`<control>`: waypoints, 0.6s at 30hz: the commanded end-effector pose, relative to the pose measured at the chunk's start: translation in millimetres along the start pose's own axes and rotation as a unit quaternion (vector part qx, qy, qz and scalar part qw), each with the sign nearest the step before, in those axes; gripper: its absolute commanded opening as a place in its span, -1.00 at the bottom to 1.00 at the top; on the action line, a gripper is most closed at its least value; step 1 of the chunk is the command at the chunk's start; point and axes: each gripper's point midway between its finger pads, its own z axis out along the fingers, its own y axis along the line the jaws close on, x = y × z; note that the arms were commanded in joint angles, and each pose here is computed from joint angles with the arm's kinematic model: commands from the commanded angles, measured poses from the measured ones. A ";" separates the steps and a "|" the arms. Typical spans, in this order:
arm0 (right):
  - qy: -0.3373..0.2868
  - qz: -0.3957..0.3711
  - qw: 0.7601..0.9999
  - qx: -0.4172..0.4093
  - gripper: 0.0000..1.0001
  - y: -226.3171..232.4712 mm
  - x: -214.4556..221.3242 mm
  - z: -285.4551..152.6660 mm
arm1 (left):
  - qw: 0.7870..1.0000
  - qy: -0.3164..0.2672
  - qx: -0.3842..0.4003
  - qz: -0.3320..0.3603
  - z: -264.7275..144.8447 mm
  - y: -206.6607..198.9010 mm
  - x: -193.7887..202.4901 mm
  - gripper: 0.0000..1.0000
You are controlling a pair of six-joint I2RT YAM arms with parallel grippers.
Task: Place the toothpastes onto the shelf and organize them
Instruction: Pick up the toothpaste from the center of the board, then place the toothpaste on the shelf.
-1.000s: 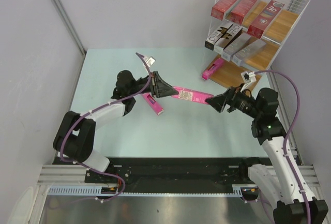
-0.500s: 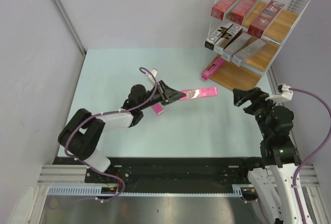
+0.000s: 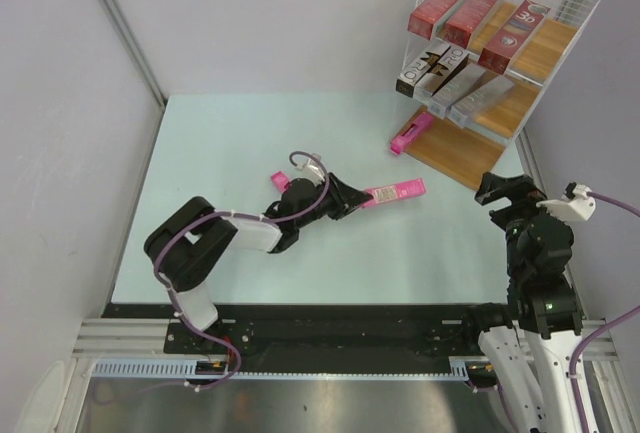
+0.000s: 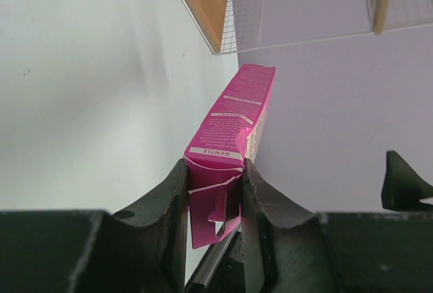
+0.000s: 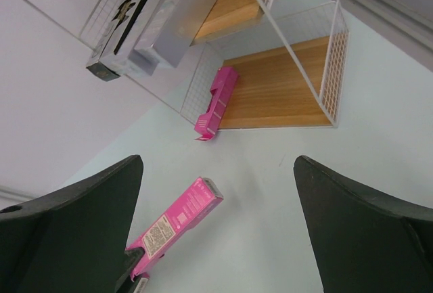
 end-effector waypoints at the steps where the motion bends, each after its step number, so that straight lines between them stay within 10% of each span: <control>1: -0.036 0.013 0.999 0.014 0.99 -1.1 -20.6 -5.1 | 0.999 -0.034 0.038 -0.014 33.9 -30.2 -14.9 -1.00; 18: -0.038 0.016 0.999 0.003 0.99 3.1 -24.4 -10.3 | 0.993 -0.076 0.022 -0.087 174.4 -19.3 -14.3 -1.00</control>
